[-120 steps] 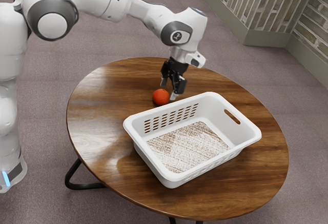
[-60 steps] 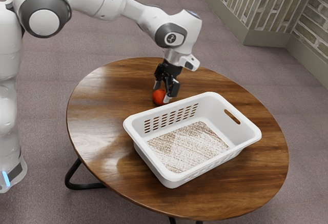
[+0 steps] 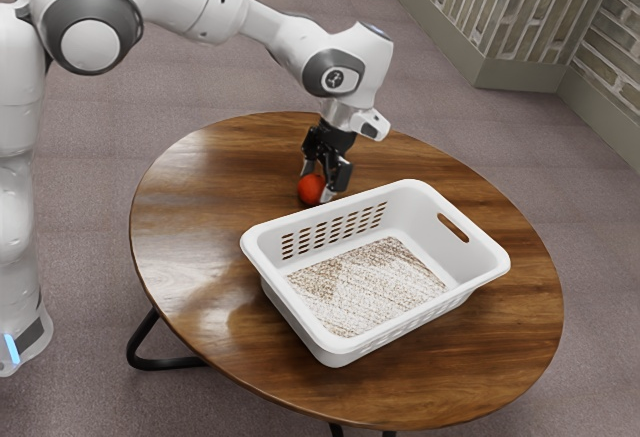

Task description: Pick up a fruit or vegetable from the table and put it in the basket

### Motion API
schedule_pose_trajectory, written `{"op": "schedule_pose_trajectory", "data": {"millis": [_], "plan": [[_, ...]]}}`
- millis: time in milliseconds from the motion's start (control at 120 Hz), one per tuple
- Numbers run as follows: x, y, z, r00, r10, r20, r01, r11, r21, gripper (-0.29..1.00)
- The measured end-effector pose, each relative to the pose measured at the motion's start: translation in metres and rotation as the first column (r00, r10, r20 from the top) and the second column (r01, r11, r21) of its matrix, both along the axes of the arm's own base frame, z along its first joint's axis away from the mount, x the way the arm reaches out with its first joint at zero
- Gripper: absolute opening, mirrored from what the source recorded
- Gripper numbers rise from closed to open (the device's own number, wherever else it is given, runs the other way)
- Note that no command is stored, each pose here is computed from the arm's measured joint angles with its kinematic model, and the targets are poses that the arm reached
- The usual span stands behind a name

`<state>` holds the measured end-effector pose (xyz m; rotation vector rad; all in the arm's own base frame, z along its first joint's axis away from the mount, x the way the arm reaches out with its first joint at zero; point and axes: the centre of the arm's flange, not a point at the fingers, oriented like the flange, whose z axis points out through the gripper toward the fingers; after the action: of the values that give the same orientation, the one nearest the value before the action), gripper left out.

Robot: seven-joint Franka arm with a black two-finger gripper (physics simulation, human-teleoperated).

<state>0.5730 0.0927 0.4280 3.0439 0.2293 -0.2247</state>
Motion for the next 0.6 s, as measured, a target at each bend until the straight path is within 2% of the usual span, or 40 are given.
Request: {"op": "schedule_pose_trajectory", "data": {"millis": [483, 600], "plan": [[0.004, -0.002, -0.015, 1.000, 0.009, -0.001, -0.009, 1.000, -0.015, 0.70], [0.004, -0.002, -0.016, 1.000, 0.011, 0.000, -0.011, 1.000, -0.018, 0.60]]}}
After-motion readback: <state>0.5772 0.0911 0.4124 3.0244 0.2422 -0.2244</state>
